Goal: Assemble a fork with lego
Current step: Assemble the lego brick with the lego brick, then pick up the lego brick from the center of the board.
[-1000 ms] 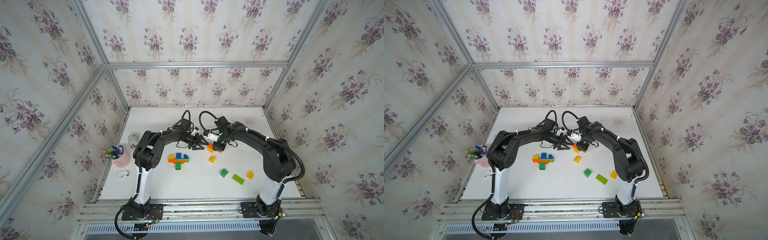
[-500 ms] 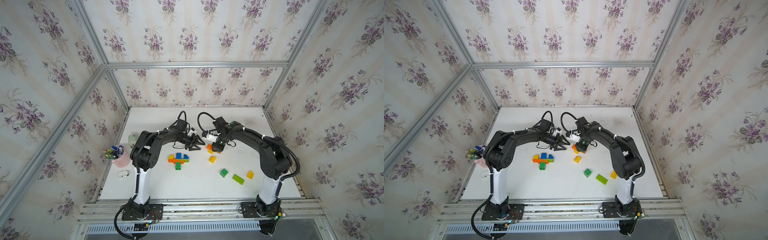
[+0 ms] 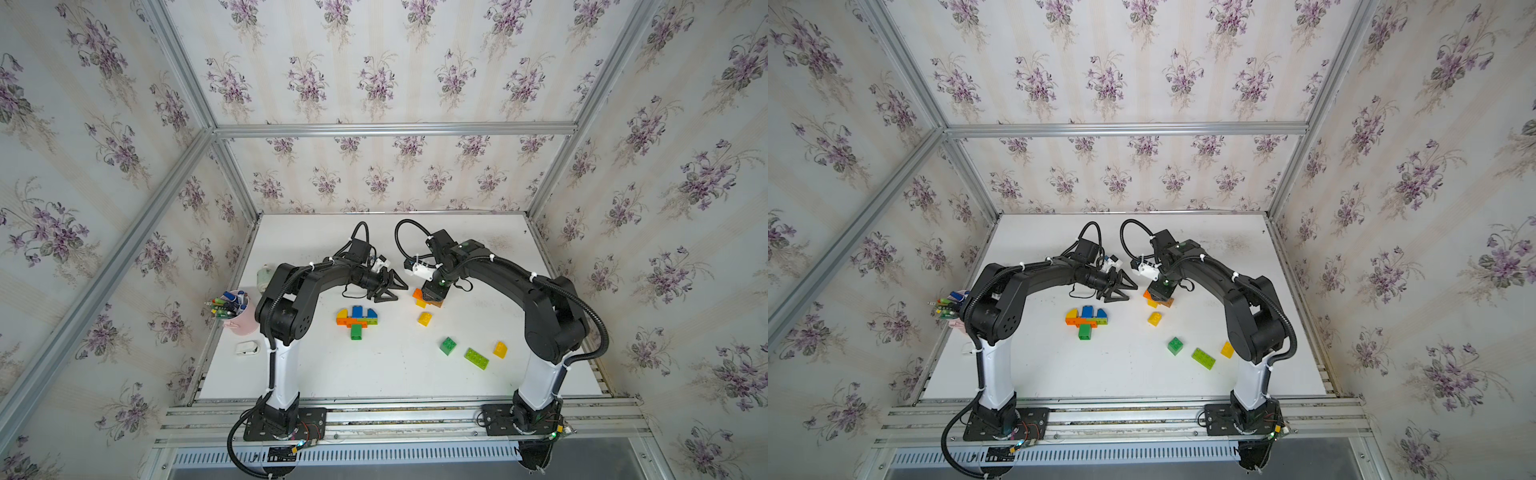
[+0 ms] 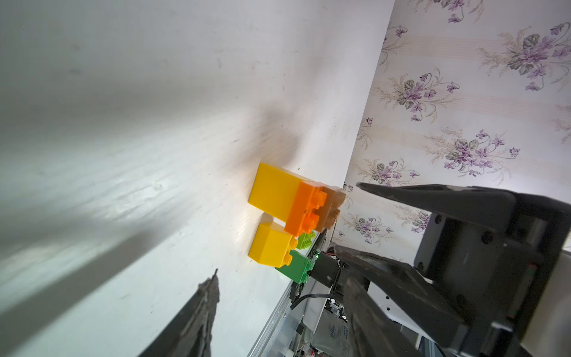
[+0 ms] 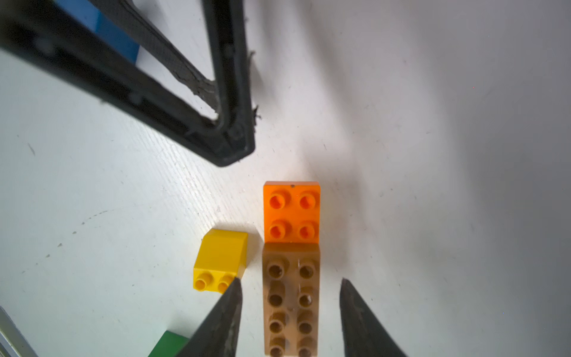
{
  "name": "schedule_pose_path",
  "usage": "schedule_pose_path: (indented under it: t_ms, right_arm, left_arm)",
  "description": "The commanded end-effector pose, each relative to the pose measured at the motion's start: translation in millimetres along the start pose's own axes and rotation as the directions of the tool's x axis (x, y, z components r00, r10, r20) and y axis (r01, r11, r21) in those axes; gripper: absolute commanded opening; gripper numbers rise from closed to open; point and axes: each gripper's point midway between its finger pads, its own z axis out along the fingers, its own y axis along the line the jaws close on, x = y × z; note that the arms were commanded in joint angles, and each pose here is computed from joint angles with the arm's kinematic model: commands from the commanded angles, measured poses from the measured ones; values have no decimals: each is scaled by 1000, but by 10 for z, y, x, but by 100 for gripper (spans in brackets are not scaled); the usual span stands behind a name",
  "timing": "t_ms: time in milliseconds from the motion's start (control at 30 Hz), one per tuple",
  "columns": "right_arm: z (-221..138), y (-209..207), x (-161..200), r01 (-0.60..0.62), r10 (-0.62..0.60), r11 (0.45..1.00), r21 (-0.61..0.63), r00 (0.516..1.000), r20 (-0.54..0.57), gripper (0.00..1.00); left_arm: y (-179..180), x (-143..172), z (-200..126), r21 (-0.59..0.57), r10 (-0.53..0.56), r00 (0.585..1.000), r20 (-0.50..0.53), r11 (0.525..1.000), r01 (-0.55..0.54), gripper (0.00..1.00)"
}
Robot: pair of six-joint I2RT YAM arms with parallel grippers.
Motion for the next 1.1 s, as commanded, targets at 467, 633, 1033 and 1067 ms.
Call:
schedule_pose_path:
  t_ms: [467, 633, 1033, 1067]
  right_arm:
    - [-780, -229, 13, -392, 298, 886, 247, 891, 342, 100]
    - [-1025, -305, 131, -565, 406, 782, 264, 782, 472, 100]
    - [-922, -100, 586, -767, 654, 635, 86, 594, 468, 96]
    - [-921, -68, 608, -782, 673, 619, 64, 571, 470, 96]
  left_arm:
    - [-126, 84, -286, -121, 103, 989, 105, 989, -90, 69]
    - [-160, 157, -364, -157, 126, 983, 132, 982, -105, 71]
    - [-218, 264, -425, -253, 200, 967, 161, 955, -156, 73]
    - [-212, 270, -427, -262, 203, 966, 161, 952, -156, 73]
